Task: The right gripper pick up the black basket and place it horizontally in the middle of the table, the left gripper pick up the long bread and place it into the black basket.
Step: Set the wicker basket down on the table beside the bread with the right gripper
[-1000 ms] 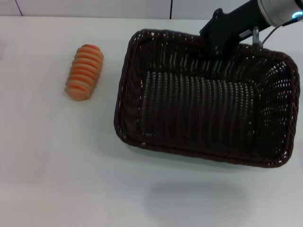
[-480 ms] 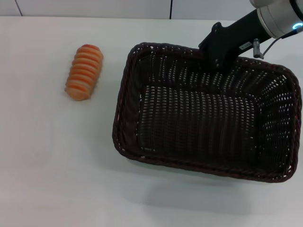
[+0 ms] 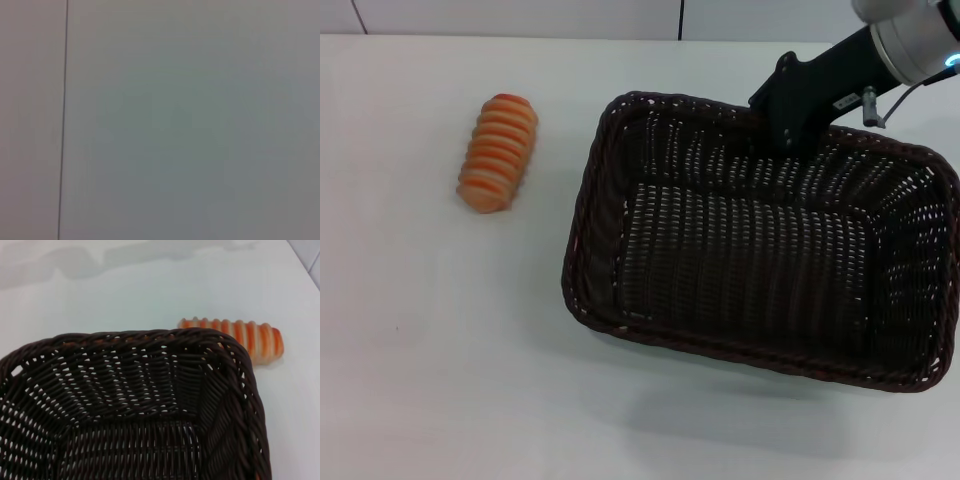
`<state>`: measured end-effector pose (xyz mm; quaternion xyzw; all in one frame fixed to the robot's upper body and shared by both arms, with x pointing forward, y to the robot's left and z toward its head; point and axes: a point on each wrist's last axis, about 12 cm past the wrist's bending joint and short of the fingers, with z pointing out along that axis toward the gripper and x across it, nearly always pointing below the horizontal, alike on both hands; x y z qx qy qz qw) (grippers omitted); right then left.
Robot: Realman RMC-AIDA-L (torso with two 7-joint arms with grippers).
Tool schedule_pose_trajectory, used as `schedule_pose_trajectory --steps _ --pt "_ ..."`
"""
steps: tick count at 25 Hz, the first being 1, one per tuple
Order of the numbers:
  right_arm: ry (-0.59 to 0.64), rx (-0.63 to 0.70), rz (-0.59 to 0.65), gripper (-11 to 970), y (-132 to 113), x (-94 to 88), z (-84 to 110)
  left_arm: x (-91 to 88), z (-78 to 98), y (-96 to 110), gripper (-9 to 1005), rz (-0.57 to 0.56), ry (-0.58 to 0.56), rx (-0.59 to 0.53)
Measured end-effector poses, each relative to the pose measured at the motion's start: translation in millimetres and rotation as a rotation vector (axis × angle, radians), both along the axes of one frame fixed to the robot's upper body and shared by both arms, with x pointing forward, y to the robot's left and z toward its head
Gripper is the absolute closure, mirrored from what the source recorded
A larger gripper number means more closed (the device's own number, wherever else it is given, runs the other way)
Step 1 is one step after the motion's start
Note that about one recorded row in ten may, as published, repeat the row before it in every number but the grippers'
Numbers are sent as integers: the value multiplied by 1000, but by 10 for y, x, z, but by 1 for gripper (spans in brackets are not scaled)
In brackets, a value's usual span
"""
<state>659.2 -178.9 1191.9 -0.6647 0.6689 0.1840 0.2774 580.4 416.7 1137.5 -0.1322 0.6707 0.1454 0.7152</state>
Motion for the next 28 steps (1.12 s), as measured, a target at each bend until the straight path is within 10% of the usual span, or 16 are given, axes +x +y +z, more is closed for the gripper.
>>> schedule_pose_trajectory --steps 28 --pt "-119 -105 -95 655 391 99 -27 -12 -32 -3 138 -2 11 -1"
